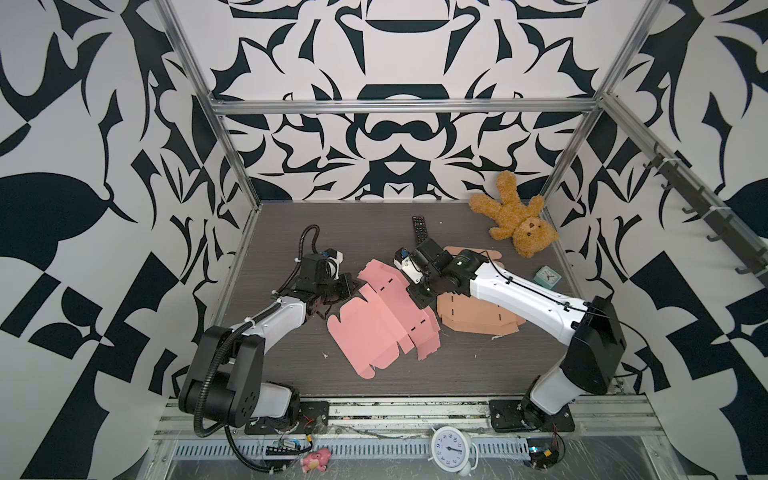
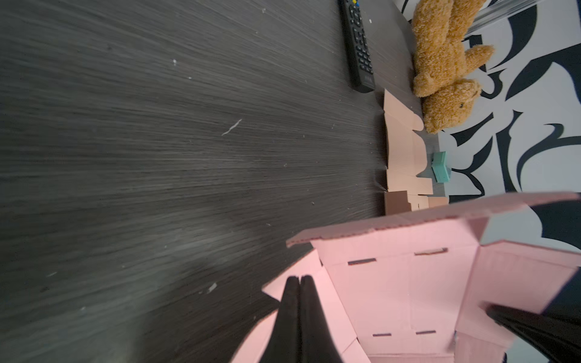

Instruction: Fold the paper box

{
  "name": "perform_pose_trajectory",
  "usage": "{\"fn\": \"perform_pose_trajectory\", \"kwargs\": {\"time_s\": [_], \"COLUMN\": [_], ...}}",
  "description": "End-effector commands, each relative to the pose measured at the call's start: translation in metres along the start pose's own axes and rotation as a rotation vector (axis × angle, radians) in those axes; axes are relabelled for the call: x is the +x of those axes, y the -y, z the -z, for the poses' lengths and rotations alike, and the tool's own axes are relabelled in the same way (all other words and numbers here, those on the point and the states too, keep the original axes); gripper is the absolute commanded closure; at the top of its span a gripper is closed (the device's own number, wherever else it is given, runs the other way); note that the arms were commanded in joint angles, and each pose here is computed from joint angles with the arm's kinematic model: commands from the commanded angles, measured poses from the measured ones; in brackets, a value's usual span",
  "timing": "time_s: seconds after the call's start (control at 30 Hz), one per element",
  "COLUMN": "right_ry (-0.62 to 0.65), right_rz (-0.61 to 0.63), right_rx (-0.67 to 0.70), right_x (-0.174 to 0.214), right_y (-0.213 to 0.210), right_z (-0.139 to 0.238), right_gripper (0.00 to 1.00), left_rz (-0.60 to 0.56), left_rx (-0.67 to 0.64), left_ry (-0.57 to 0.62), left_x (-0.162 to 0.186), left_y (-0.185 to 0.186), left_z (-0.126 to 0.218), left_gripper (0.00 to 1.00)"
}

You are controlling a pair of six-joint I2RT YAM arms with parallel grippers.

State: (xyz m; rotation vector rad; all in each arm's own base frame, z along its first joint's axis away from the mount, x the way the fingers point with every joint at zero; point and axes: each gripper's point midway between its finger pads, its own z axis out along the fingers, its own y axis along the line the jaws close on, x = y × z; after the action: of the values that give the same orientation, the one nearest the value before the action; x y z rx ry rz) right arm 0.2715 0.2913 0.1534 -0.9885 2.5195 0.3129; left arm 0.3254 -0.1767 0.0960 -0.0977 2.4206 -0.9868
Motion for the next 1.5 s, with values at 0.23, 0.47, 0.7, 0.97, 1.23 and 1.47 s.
{"fn": "perform_pose_trajectory", "kwargs": {"time_s": [0.23, 0.47, 0.7, 0.97, 1.23, 1.47], "right_ry": [0.055, 0.055, 0.048, 0.046, 0.049, 0.045], "right_rz": [0.023, 0.024, 0.028, 0.035, 0.041, 0.074], "right_rx": [0.006, 0.007, 0.019, 0.027, 0.028, 0.015], "right_x": [-0.019, -0.021, -0.021, -0.022, -0.022, -0.019], "right_y": [-0.004, -0.004, -0.002, -0.001, -0.001, -0.005], "right_z": [0.009, 0.009, 0.006, 0.006, 0.007, 0.002], "right_gripper": [1.00, 1.00, 1.00, 1.00, 1.00, 1.00], "left_rz": [-0.065, -0.078, -0.101, -0.110, -0.109, -0.096], "left_rx": [-0.062, -0.021, 0.005, 0.007, 0.012, 0.062], "left_ry": [0.031, 0.004, -0.004, -0.031, -0.055, -0.074], "left_x": [-0.011, -0.003, 0.005, 0.024, 0.042, 0.055], "left_y": [-0.015, -0.007, 0.003, 0.010, 0.015, 0.027], "left_z": [-0.012, -0.017, -0.010, -0.005, -0.004, -0.007], "left_gripper": [1.00, 1.00, 1.00, 1.00, 1.00, 1.00]}}
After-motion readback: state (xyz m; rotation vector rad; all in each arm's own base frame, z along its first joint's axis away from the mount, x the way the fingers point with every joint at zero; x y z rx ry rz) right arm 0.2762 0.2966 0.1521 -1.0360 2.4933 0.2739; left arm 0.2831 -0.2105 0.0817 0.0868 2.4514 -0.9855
